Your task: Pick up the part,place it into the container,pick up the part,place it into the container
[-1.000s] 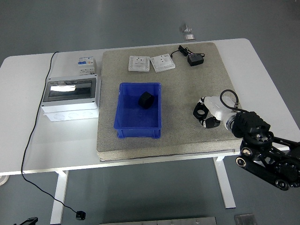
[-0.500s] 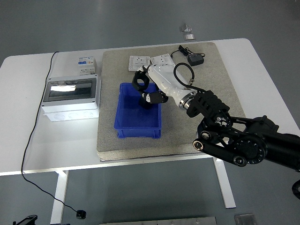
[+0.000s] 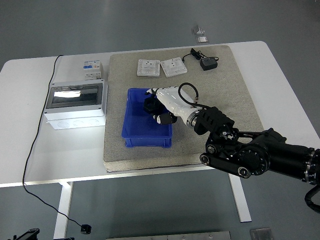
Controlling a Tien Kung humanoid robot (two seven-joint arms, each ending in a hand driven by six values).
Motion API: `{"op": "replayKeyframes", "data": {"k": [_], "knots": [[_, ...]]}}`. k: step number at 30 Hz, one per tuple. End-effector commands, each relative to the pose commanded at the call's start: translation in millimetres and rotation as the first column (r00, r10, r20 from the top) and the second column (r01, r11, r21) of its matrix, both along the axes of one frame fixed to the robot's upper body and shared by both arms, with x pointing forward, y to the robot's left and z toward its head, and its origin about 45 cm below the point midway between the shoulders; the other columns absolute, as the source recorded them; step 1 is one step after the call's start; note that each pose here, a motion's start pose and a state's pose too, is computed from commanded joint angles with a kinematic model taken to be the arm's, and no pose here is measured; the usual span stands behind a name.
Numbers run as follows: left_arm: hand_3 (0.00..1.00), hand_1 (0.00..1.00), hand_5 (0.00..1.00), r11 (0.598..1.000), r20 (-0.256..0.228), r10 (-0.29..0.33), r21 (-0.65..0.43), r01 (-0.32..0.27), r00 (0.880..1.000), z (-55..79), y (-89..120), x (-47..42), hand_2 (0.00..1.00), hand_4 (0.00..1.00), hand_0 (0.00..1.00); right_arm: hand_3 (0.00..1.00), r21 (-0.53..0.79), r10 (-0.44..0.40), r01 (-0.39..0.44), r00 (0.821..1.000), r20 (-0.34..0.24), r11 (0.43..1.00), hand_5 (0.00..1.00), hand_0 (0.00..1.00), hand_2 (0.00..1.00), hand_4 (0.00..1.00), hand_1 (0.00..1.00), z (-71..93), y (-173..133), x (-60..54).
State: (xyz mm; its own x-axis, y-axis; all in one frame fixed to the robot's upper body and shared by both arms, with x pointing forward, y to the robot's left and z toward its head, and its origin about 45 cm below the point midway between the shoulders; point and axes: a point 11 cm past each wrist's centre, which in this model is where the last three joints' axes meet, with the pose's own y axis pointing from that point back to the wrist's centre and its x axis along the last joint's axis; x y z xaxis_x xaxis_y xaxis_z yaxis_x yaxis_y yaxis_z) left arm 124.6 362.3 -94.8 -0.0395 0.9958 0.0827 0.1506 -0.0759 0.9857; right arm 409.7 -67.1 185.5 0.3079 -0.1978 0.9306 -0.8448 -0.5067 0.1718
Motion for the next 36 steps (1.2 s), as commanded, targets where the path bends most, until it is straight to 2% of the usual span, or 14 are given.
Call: {"op": "replayKeyframes", "data": {"k": [8, 12, 14, 20, 23, 25, 27, 28, 31, 33, 34, 36], "knots": [[0.846, 0.728, 0.973, 1.000, -0.001, -0.002, 0.001, 0.002, 1.000, 0.0, 0.2, -0.2, 0.732, 0.943, 0.729, 0.998, 0.028, -0.035, 0.035, 0.999, -0.013, 0.999, 0.378, 0.998, 0.937, 0.797, 0.967, 0.4, -9.1, 0.1], [0.846, 0.729, 0.973, 1.000, -0.001, -0.001, -0.001, 0.001, 1.000, -0.7, -1.0, -1.3, 0.731, 0.943, 0.728, 0.998, 0.174, -0.108, 0.115, 0.993, -0.052, 0.978, 0.380, 0.998, 0.914, 0.778, 0.944, 3.9, -29.3, -2.7], [0.846, 0.729, 0.973, 1.000, -0.001, 0.001, -0.004, -0.001, 1.000, -1.3, -2.1, -2.2, 0.731, 0.943, 0.728, 0.998, 0.248, -0.145, 0.163, 0.985, -0.092, 0.955, 0.380, 0.998, 0.914, 0.778, 0.944, 3.5, -45.1, -5.5], [0.846, 0.729, 0.973, 1.000, 0.004, -0.001, -0.007, 0.001, 1.000, -3.7, -5.2, -5.9, 0.731, 0.943, 0.729, 0.979, 0.404, -0.212, 0.298, 0.946, -0.245, 0.865, 0.373, 0.985, 0.907, 0.764, 0.923, -10.6, -98.4, -21.9], [0.846, 0.728, 0.972, 1.000, 0.006, 0.005, -0.009, -0.005, 1.000, -5.6, -7.0, -10.0, 0.731, 0.943, 0.728, 0.955, 0.463, -0.247, 0.375, 0.917, -0.313, 0.803, 0.366, 0.952, 0.914, 0.748, 0.908, -24.7, -124.5, -33.3], [0.846, 0.728, 0.972, 1.000, 0.007, 0.007, -0.008, -0.007, 1.000, -6.2, -7.5, -11.3, 0.731, 0.943, 0.728, 0.955, 0.485, -0.276, 0.434, 0.890, -0.364, 0.759, 0.366, 0.952, 0.914, 0.748, 0.908, -37.2, -142.1, -41.8], [0.846, 0.728, 0.972, 1.000, 0.006, 0.005, -0.006, -0.005, 1.000, -6.3, -7.6, -11.3, 0.731, 0.943, 0.728, 0.955, 0.495, -0.299, 0.475, 0.869, -0.395, 0.728, 0.366, 0.952, 0.914, 0.748, 0.908, -46.1, -154.0, -48.6], [0.847, 0.728, 0.974, 1.000, 0.005, 0.003, -0.005, -0.003, 1.000, -6.2, -7.5, -11.2, 0.732, 0.943, 0.728, 0.863, 0.501, -0.307, 0.491, 0.860, -0.407, 0.713, 0.375, 0.901, 0.850, 0.746, 0.838, -50.0, -158.3, -52.1], [0.847, 0.728, 0.974, 1.000, 0.003, -0.001, -0.003, 0.001, 1.000, -5.8, -7.3, -10.6, 0.732, 0.943, 0.728, 0.863, 0.532, -0.320, 0.528, 0.841, -0.436, 0.662, 0.375, 0.901, 0.850, 0.746, 0.838, -58.9, -166.0, -61.7], [0.847, 0.728, 0.974, 1.000, 0.001, -0.012, 0.000, 0.012, 1.000, -4.8, -6.4, -8.4, 0.732, 0.943, 0.728, 0.863, 0.568, -0.332, 0.548, 0.832, -0.445, 0.614, 0.375, 0.901, 0.850, 0.746, 0.838, -60.7, -171.0, -62.9], [0.836, 0.727, 0.976, 1.000, -0.001, -0.020, 0.002, 0.020, 1.000, -4.0, -5.9, -6.9, 0.731, 0.944, 0.728, 0.736, 0.587, -0.340, 0.561, 0.826, -0.450, 0.584, 0.373, 0.840, 0.771, 0.746, 0.760, -61.7, -174.6, -62.4], [0.836, 0.727, 0.976, 0.999, -0.005, -0.034, 0.004, 0.034, 0.999, -2.7, -5.7, -3.9, 0.731, 0.944, 0.728, 0.736, 0.621, -0.354, 0.582, 0.813, -0.462, 0.525, 0.373, 0.840, 0.771, 0.746, 0.760, -62.4, -183.3, -60.1]]}}
